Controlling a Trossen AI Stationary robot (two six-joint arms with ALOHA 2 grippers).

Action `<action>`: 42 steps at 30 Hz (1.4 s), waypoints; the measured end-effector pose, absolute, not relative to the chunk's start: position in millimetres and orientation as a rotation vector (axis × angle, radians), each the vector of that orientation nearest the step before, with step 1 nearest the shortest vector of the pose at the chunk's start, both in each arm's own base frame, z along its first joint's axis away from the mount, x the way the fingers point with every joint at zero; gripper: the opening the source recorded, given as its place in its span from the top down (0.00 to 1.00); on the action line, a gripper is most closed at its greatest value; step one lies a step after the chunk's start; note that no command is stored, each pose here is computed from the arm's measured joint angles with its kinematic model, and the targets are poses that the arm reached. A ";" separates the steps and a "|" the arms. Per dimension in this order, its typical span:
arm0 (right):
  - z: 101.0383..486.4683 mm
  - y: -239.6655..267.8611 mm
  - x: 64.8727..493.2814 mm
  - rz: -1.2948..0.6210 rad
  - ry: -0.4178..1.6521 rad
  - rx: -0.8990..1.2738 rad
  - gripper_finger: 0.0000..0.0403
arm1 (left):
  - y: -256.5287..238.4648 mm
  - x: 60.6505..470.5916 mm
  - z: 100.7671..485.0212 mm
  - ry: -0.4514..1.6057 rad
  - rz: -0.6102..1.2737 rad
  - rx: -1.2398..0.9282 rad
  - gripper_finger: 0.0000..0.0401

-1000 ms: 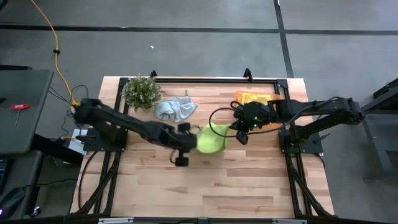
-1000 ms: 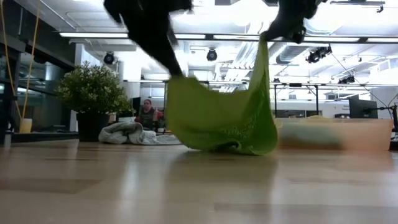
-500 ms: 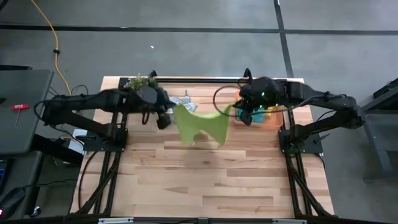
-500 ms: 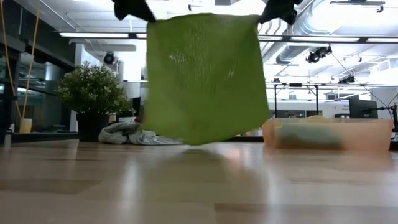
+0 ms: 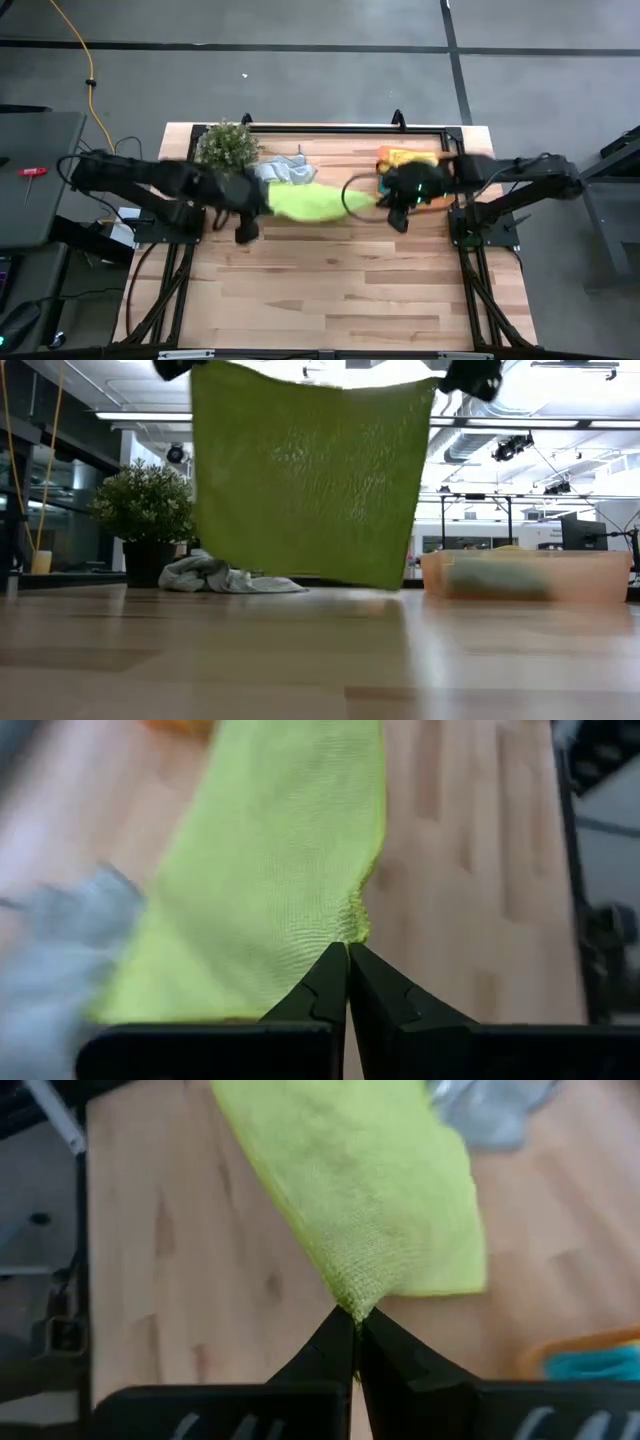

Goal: Fold microfiber towels
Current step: Fold the green microfiber cloth

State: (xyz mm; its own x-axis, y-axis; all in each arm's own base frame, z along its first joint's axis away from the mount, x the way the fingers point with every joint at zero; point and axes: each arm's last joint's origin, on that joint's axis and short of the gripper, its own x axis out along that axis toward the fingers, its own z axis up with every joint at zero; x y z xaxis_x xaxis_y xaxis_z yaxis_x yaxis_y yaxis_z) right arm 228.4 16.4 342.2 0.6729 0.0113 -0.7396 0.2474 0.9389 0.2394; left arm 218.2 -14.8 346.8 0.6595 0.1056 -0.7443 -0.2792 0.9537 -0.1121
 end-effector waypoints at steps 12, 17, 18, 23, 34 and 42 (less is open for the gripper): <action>219.2 101.4 233.3 0.042 0.733 0.764 1.00 | -131.8 251.5 212.8 0.962 0.159 -0.535 1.00; 189.4 134.5 236.0 0.088 0.810 0.868 1.00 | -162.9 252.9 184.7 0.998 0.182 -0.648 1.00; 185.8 140.7 236.8 0.104 0.838 0.875 1.00 | -165.6 251.5 183.5 1.001 0.193 -0.667 1.00; 173.5 154.8 244.9 0.134 0.973 0.885 1.00 | -157.5 247.1 192.0 0.963 0.260 -0.661 1.00; 166.9 106.5 266.2 -0.167 0.888 0.841 1.00 | -107.5 246.5 191.9 1.027 0.478 -0.524 1.00; 163.2 76.6 271.2 -0.354 0.849 0.834 1.00 | -83.9 243.1 176.4 0.986 0.654 -0.536 1.00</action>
